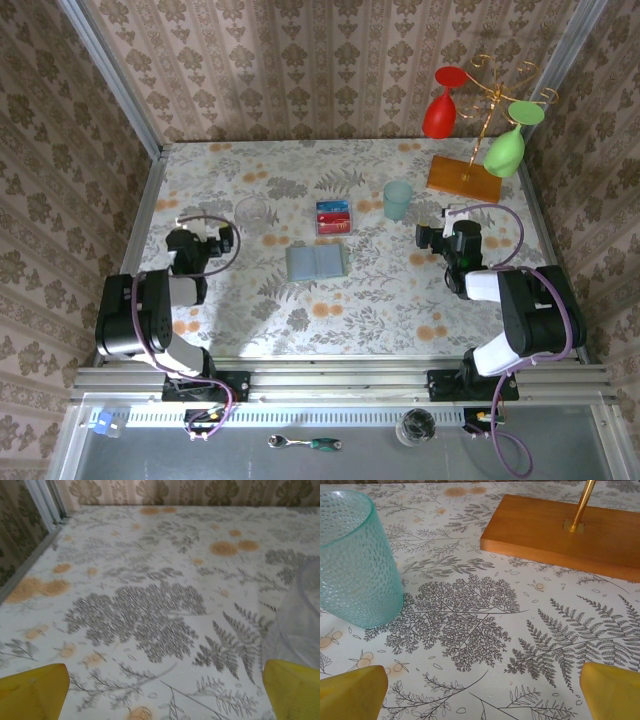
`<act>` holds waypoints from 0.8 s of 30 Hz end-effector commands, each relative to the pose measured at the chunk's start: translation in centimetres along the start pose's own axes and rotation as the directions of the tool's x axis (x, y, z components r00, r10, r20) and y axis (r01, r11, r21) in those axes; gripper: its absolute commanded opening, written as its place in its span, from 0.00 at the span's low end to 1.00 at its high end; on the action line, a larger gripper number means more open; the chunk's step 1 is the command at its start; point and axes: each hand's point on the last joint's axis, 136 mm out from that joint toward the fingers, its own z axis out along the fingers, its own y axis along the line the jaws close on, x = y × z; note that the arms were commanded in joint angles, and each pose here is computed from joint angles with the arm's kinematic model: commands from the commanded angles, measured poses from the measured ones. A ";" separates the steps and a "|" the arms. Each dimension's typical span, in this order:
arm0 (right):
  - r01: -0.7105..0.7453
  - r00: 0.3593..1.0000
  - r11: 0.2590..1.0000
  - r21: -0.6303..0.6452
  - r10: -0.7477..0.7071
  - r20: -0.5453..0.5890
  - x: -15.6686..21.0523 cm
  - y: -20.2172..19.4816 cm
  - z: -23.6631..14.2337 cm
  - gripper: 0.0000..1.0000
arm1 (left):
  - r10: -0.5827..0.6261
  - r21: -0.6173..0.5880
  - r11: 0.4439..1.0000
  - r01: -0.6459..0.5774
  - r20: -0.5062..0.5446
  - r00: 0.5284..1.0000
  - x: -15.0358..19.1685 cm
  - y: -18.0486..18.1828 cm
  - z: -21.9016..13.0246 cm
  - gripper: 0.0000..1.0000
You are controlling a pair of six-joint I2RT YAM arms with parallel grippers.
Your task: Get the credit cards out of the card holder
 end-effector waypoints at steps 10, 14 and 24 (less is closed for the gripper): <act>-0.007 0.997 1.000 -0.020 0.008 0.074 -1.5 0.2 -0.1 1.00 | 0.115 -0.041 0.993 -0.114 0.020 0.993 -1.0 -1.0 0.6 1.00; -0.006 0.997 1.000 -0.021 0.007 0.074 -1.5 0.2 -0.1 1.00 | 0.121 -0.039 0.992 -0.120 0.020 0.992 -1.0 -1.1 0.6 1.00; -0.008 0.998 1.000 -0.021 0.010 0.069 -1.5 0.2 0.0 1.00 | 0.102 -0.012 0.995 -0.102 0.015 0.995 -0.9 -1.1 0.7 1.00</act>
